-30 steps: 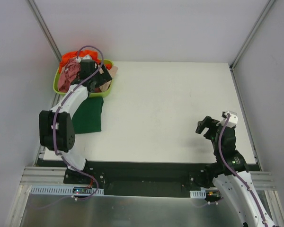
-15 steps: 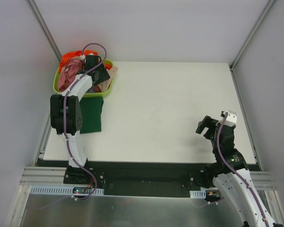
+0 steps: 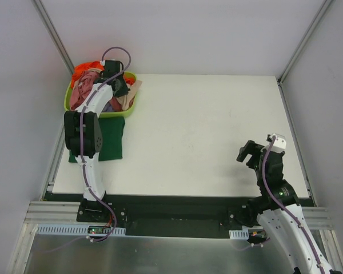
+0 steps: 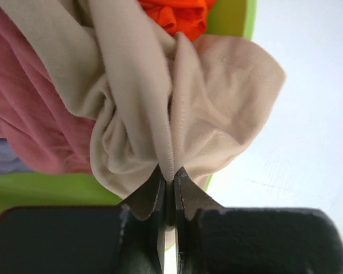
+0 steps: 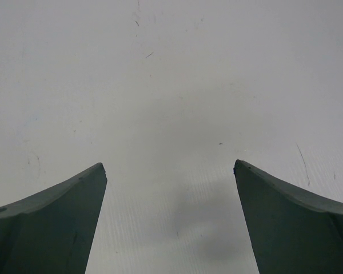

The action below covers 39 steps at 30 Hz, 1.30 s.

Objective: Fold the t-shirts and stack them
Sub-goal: Grab crumpled tshirt from bin with the left arm, then move the tshirt to the center of the board

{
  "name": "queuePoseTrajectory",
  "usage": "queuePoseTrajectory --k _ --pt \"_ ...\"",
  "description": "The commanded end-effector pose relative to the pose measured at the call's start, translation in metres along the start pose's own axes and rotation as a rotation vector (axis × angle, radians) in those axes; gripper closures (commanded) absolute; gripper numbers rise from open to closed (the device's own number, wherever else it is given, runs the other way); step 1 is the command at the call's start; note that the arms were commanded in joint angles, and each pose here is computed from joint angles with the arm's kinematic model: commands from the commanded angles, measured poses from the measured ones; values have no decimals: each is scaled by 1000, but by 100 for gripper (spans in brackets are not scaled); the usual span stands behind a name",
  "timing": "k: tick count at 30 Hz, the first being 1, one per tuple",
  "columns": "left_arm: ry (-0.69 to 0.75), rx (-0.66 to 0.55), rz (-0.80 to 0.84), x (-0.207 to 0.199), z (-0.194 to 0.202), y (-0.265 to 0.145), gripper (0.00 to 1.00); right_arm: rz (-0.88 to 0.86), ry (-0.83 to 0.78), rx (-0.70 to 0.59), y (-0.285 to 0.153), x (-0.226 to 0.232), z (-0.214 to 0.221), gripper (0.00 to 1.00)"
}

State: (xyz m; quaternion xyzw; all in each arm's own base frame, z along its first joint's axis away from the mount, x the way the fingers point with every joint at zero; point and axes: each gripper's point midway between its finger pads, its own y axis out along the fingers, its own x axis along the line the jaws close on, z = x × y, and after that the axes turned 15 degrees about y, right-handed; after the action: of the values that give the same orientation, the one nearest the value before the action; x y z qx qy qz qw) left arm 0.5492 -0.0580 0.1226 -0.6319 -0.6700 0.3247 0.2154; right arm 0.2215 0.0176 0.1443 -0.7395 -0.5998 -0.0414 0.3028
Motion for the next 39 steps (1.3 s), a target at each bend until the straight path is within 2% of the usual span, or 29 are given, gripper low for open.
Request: queuePoseTrajectory --k 1,11,15,23,28,30,35,39 --pt "90 -189 133 -35 -64 -93 100 -21 5 -43 -5 6 -16 4" --pt "234 -636 417 -95 -156 -293 100 -46 15 -35 -7 10 -14 4" --pt "254 -800 443 -101 -193 -354 100 -56 19 -46 -9 11 -16 4" --pt "230 -1008 517 -108 -225 -443 100 -59 25 -45 -8 11 -14 4" --pt "278 -1059 788 -141 -215 -496 100 -64 26 -41 -7 13 -14 4" --pt "296 -1043 917 -155 -206 -512 100 -67 25 -37 -8 13 -14 4" --pt "439 -939 1346 -197 -158 -561 100 -77 30 -53 -9 14 -15 4" --pt "492 -780 1575 -228 -112 -584 100 -87 32 -58 -11 15 -17 4"
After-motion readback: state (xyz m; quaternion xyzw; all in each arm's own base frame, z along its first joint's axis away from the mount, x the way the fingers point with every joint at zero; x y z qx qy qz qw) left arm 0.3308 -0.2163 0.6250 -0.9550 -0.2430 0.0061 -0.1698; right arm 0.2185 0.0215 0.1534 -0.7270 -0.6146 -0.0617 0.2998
